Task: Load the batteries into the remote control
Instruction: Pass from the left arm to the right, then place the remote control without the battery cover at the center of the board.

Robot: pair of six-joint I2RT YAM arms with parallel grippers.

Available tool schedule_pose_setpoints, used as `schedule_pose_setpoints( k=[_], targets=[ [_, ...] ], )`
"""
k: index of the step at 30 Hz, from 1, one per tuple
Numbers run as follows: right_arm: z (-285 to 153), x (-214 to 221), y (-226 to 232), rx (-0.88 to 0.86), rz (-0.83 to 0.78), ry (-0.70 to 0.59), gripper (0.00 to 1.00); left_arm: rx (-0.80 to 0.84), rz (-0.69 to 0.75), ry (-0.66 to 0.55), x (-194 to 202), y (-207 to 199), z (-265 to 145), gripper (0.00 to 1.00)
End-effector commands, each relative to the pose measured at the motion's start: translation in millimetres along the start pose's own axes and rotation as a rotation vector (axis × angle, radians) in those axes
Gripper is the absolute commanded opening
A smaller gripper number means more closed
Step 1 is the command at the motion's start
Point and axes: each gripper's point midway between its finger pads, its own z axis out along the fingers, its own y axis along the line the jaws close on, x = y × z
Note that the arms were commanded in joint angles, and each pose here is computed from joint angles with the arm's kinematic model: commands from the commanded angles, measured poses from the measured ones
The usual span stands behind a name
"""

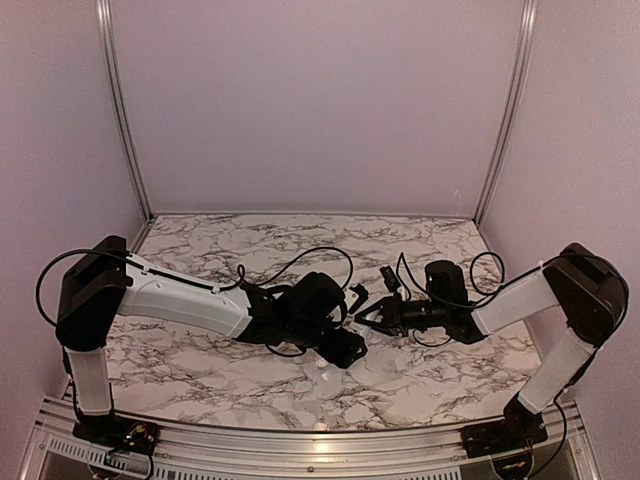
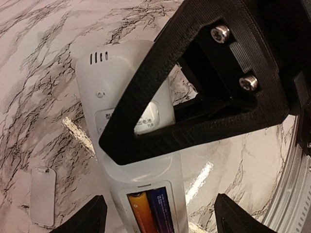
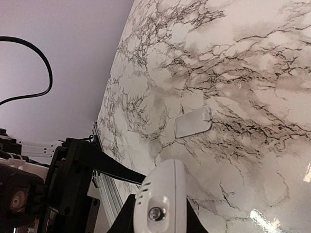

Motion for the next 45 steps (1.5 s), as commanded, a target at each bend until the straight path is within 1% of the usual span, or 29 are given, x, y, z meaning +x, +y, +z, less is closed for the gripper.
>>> schedule_pose_setpoints(
  k=[1, 12, 14, 15, 17, 20, 22, 24, 29, 33, 37, 40, 45],
  targets=[
    [0, -6, 19, -0.046, -0.03, -0.024, 0.05, -0.046, -0.013, -0.003, -6, 4, 9, 0.76],
    [-5, -1, 28, -0.091, -0.009, -0.019, 0.07, -0.128, 0.009, 0.054, 6, 19, 20, 0.48],
    [-6, -1, 30, -0.089, -0.017, -0.017, 0.1, -0.131, 0.013, 0.058, 6, 19, 17, 0.43],
    [-6, -1, 30, -0.084, -0.025, -0.015, 0.13, -0.13, 0.014, 0.062, 7, 19, 15, 0.41],
    [-6, -1, 26, -0.054, -0.037, -0.009, 0.26, -0.124, 0.024, 0.083, 13, 18, 10, 0.36],
    [-10, -2, 16, -0.012, -0.036, -0.011, 0.45, -0.124, 0.053, 0.133, 27, 20, 0, 0.34],
    [-18, -6, 7, 0.011, -0.024, -0.028, 0.51, -0.141, 0.071, 0.175, 41, 26, -6, 0.34],
    [-27, -10, 2, 0.026, -0.018, -0.047, 0.53, -0.154, 0.09, 0.224, 55, 31, -10, 0.34],
    [-43, -16, -5, 0.077, -0.052, -0.074, 0.56, -0.187, 0.142, 0.354, 85, 41, -14, 0.34],
    [-52, -21, -5, 0.1, -0.076, -0.086, 0.56, -0.217, 0.167, 0.438, 98, 47, -17, 0.36],
    [-57, -24, -5, 0.112, -0.087, -0.094, 0.56, -0.206, 0.186, 0.485, 104, 44, -14, 0.42],
    [-59, -25, -3, 0.109, -0.098, -0.094, 0.56, -0.155, 0.21, 0.521, 114, 36, -12, 0.49],
    [-60, -26, -1, 0.103, -0.117, -0.086, 0.56, -0.129, 0.241, 0.57, 126, 35, -11, 0.61]
  ],
)
